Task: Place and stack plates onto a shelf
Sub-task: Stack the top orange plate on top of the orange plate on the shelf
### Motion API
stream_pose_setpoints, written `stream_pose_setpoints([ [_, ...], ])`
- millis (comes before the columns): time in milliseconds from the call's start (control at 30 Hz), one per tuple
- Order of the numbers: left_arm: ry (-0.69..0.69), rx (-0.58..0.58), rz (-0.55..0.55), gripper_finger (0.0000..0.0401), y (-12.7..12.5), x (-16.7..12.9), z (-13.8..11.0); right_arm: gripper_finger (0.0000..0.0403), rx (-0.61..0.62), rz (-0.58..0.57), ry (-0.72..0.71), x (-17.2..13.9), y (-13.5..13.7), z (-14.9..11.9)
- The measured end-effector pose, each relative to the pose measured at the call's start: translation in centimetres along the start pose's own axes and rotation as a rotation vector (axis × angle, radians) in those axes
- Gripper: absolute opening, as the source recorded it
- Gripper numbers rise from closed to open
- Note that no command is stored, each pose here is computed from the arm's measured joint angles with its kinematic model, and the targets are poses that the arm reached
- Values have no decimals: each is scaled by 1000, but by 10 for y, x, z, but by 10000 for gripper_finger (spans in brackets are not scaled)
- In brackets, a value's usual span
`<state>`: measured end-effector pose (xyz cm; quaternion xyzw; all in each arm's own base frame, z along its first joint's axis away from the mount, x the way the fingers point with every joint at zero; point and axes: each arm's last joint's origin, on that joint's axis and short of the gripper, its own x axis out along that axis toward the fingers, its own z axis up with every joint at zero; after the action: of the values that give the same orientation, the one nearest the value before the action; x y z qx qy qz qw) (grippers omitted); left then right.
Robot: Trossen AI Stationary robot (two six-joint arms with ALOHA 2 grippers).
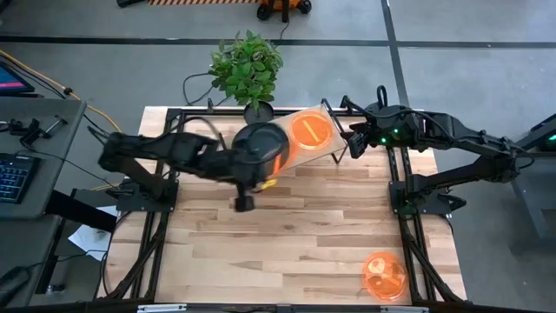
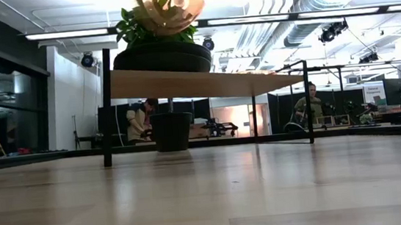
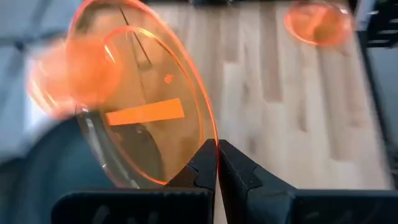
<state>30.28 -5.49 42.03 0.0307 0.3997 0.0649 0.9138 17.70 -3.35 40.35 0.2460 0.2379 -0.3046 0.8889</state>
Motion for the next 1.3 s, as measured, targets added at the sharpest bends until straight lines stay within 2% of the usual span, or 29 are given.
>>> stream_pose_setpoints([
  [100, -22, 96, 68, 0, 9, 19, 26, 201, -12, -6, -8, 0, 0, 0],
  [233, -8, 222, 126, 0, 25, 49, 49, 201, -26, -20, -36, -5, -2, 1],
  [433, 60, 385, 185, 0, 46, 102, 58, 201, -13, -52, -119, -18, -9, 4],
  [567, 96, 451, 227, 0, 61, 132, 58, 201, -1, -64, -155, -26, -13, 4],
  [733, 137, 455, 248, 0, 78, 164, 55, 201, 4, -62, -168, -27, -13, 5],
  [933, 200, 439, 254, 0, 93, 189, 47, 201, 3, -66, -167, -26, -13, 5],
  [1300, 224, 388, 259, 1, 101, 200, 42, 201, 4, -77, -174, -26, -13, 5],
])
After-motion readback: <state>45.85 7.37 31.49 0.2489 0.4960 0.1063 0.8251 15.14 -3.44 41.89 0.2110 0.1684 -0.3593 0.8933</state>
